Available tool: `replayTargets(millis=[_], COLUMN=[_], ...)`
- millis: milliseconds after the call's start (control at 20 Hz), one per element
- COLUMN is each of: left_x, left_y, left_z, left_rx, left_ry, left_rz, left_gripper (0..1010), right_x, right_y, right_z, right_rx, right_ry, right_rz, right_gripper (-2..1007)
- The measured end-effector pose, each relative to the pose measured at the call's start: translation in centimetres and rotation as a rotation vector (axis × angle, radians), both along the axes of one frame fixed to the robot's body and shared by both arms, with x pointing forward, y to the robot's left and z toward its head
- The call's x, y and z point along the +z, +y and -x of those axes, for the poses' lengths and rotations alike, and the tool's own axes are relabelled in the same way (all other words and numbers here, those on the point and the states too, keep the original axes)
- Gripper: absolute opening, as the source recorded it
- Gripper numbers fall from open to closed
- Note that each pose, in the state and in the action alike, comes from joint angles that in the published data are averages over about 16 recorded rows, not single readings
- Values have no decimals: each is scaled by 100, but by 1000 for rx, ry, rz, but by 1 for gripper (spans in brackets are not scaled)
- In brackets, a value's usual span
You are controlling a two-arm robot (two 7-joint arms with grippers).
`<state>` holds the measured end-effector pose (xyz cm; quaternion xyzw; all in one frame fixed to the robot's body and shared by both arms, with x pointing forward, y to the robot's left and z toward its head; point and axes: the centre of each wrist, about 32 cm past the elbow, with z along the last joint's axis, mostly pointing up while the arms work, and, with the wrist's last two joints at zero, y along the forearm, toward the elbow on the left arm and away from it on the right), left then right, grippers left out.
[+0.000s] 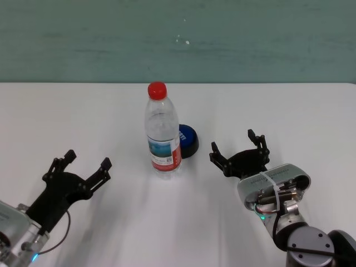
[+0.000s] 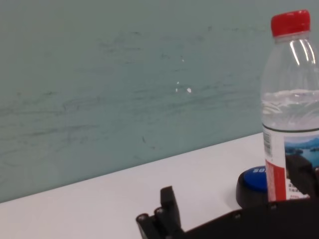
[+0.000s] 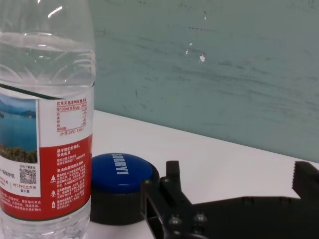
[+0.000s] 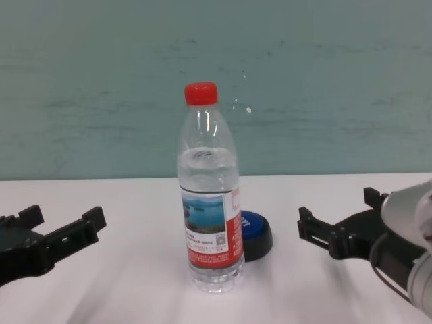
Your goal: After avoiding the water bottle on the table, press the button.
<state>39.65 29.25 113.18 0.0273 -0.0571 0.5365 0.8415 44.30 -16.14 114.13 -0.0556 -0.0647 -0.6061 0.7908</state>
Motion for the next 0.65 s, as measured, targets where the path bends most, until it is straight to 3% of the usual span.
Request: replayTargets(millis=[650], left_x=[0], left_y=[0], left_z=[0], left_rx=[0], left_ry=[0], left_rz=[0], left_gripper=[1010], right_x=[0], right_y=[0], right_z=[0], right_rx=[0], right_ry=[1], right_rz=[0], right_gripper=[1004])
